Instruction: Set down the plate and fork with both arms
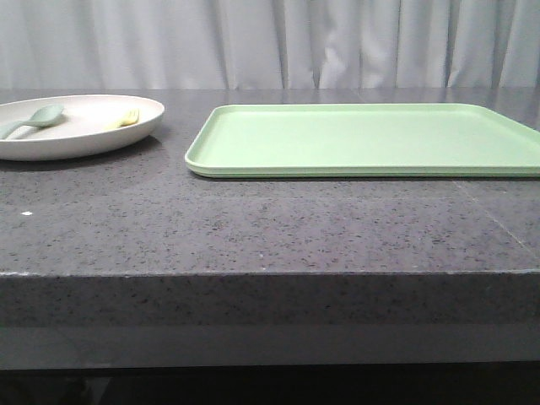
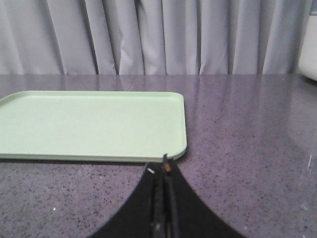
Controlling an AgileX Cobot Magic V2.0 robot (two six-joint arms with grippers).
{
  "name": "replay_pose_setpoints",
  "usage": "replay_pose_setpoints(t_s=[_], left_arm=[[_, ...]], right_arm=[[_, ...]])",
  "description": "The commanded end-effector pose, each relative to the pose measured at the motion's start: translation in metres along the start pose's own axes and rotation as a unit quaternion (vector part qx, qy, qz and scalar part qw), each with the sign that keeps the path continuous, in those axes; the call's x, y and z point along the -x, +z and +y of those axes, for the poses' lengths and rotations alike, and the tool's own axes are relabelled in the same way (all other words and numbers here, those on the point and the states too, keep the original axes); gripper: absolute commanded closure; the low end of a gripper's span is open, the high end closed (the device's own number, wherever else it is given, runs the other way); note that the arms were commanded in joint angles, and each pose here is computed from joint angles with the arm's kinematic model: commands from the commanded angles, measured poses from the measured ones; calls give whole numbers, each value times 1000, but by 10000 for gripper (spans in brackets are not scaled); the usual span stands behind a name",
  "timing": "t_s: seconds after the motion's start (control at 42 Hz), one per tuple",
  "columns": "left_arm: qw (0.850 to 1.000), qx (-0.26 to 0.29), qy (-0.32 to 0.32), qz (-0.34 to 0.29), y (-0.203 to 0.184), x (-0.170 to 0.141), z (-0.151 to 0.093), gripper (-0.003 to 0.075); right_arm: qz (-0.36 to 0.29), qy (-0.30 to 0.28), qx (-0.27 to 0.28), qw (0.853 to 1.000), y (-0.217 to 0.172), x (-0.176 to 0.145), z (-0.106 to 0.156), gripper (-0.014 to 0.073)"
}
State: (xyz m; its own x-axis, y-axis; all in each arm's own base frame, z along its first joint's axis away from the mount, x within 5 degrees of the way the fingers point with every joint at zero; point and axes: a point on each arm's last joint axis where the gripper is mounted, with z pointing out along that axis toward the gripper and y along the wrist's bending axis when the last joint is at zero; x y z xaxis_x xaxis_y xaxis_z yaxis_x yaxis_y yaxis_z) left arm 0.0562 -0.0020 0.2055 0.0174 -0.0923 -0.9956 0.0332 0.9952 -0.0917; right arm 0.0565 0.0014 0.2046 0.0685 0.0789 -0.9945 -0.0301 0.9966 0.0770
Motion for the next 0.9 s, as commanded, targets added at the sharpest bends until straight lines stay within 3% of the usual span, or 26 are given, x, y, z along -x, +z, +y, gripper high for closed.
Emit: replay_pose_setpoints(t_s=[0.0,0.238,0.428,0.642,0.88], left_arm=[[998,-4,-5,-70,-3,13,-1,738],[994,-12,-6,-106,-14,59,-6,738],[995,-18,-5,-97,-24,111,-12,738],[1000,-19,-3,-20,-12,160,-18,738],[999,-15,-3,43,18,169,-19,738]], right_arm=[[-84,-6,1,996,-3,16,1,663],[-93,-6,4,996,-10,54,4,663],[-54,-25,1,998,-16,101,8,663],[11,-25,-3,1000,-4,145,11,663],[74,-24,-6,997,23,151,11,663]])
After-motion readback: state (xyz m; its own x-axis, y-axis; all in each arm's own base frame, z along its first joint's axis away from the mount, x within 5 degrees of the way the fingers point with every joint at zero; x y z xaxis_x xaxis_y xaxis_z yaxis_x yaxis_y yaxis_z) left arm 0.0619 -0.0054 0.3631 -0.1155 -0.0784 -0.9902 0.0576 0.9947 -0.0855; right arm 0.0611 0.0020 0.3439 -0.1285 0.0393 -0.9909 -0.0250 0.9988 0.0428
